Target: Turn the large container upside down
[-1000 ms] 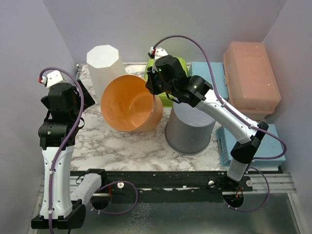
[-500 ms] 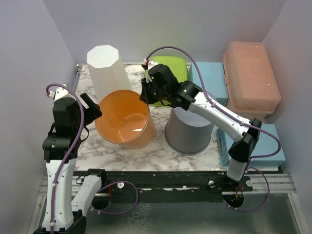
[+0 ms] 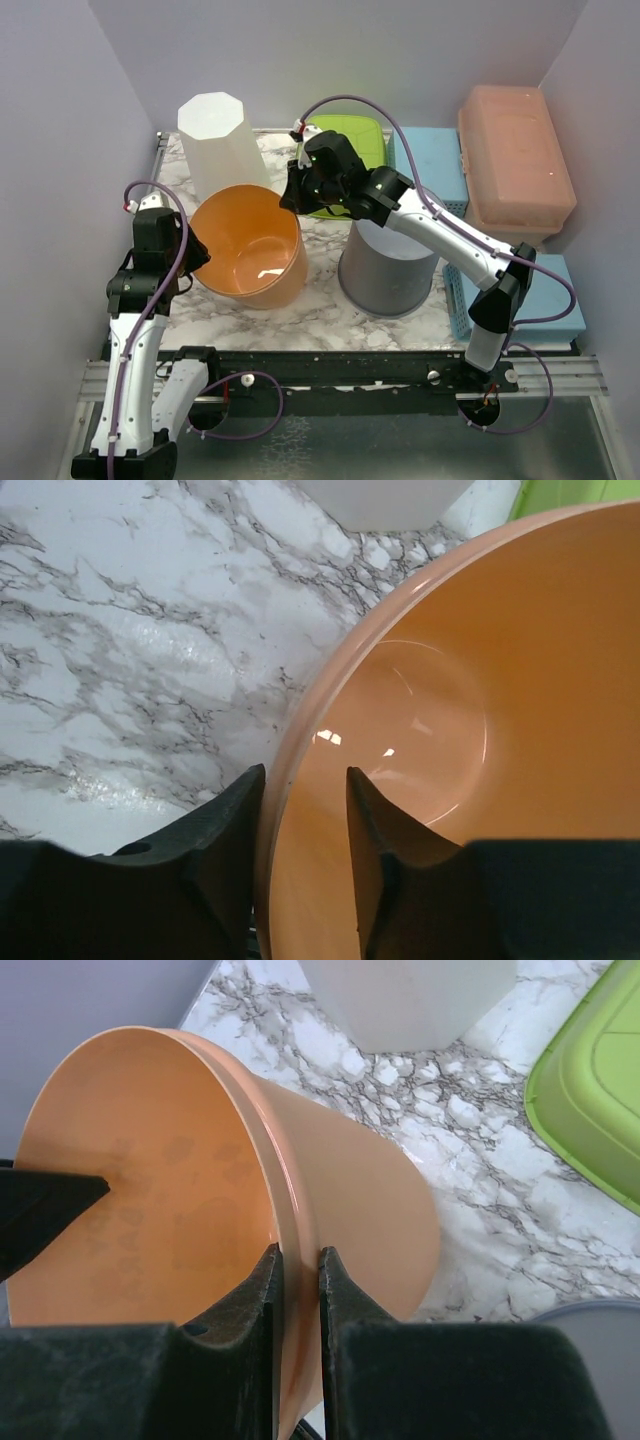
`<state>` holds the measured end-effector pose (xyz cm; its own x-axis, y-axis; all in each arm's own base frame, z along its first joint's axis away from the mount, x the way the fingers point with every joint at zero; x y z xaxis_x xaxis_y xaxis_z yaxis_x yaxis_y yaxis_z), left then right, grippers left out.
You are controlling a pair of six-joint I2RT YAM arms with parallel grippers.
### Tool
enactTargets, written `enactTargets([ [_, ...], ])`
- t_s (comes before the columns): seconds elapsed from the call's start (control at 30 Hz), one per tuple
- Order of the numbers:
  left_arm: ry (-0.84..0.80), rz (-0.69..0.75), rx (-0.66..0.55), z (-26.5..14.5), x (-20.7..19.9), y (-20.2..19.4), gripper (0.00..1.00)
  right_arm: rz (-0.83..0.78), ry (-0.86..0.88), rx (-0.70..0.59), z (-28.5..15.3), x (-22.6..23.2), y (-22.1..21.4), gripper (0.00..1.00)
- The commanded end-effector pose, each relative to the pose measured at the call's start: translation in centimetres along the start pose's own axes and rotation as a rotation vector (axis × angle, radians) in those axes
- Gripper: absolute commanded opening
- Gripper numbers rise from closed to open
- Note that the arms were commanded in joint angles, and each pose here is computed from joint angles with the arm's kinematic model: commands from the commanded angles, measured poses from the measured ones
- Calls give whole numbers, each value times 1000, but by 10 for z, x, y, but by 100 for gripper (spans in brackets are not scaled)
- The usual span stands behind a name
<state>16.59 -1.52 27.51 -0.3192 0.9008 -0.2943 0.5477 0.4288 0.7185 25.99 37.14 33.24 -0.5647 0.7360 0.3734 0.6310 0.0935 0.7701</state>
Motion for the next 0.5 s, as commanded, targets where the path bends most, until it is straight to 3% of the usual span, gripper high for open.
enactTargets([
  [0.0, -62, -2, -23, 0, -6, 0, 32, 63, 200, -27, -11, 25, 8, 2],
  [0.2, -132, -12, -58, 5, -10, -3, 6, 137, 350, 67, -12, 29, -12, 12],
  [0.33, -141, -22, -73, 6, -8, -9, 0, 191, 414, 96, -14, 28, -23, 27],
  [0.47, -107, -31, -94, 5, -1, -13, 0, 229, 434, 120, -14, 22, -29, 31],
])
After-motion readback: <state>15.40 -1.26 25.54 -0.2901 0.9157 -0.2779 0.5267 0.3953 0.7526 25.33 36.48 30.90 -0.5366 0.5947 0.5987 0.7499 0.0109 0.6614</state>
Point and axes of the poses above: each gripper's point midway between its finger pads, its own z axis out along the fingers, its own x axis along the line the jaws close on, y = z × x, the point moved 7 cm from there along -z, back along the fingers, and after that the axes turned 2 degrees about z, right-handed, at the moved point
